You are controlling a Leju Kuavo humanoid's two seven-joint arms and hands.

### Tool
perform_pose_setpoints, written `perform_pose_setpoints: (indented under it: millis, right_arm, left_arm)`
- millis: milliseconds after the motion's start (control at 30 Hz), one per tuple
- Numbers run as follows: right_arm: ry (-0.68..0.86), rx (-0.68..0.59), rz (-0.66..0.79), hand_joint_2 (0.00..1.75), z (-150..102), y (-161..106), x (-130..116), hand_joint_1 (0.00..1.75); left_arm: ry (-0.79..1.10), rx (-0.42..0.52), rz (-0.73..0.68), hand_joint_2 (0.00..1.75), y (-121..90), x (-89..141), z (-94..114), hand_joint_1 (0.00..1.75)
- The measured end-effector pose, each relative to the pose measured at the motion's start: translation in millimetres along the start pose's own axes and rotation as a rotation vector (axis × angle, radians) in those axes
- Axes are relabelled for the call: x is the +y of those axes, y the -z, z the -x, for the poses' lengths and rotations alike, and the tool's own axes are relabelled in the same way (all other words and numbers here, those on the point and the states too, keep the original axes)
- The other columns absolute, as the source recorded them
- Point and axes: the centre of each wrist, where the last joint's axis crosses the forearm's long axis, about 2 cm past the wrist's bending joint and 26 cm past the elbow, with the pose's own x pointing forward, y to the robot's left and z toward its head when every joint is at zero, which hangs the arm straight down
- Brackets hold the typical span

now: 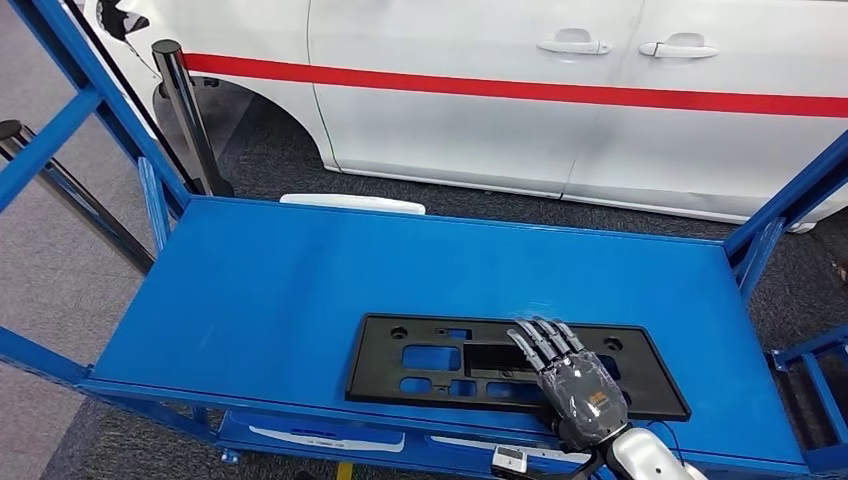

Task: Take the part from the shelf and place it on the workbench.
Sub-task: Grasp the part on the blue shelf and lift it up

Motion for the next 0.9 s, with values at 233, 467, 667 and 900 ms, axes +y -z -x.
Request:
perform_pose_setpoints:
  millis: [233,467,667,900]
  right_arm:
    - [-0.096,0.096,0.081,1.75,-3.7,0.5,7.8,1.75]
    - [-0.075,0.154,0.094,1.75,-4.7,-0.5,13.7,1.75]
    - [-0.062,0.167,0.089,1.75,-5.4,-2.1,16.1,1.75]
    - [-0.05,0.177,0.089,1.75,-2.9,-4.3,16.3,1.75]
  left_arm:
    - [0.003,0.002,0.003,0.0,0.1,-0.3,-0.5,0.0]
    - [0.004,0.005,0.003,0.0,-0.4,-0.6,0.4,0.0]
    - [0.004,0.005,0.003,0.0,-0.4,0.0,0.8,0.0]
    - [0.004,0.008,0.004,0.0,-1.3,-0.4,2.4,0.0]
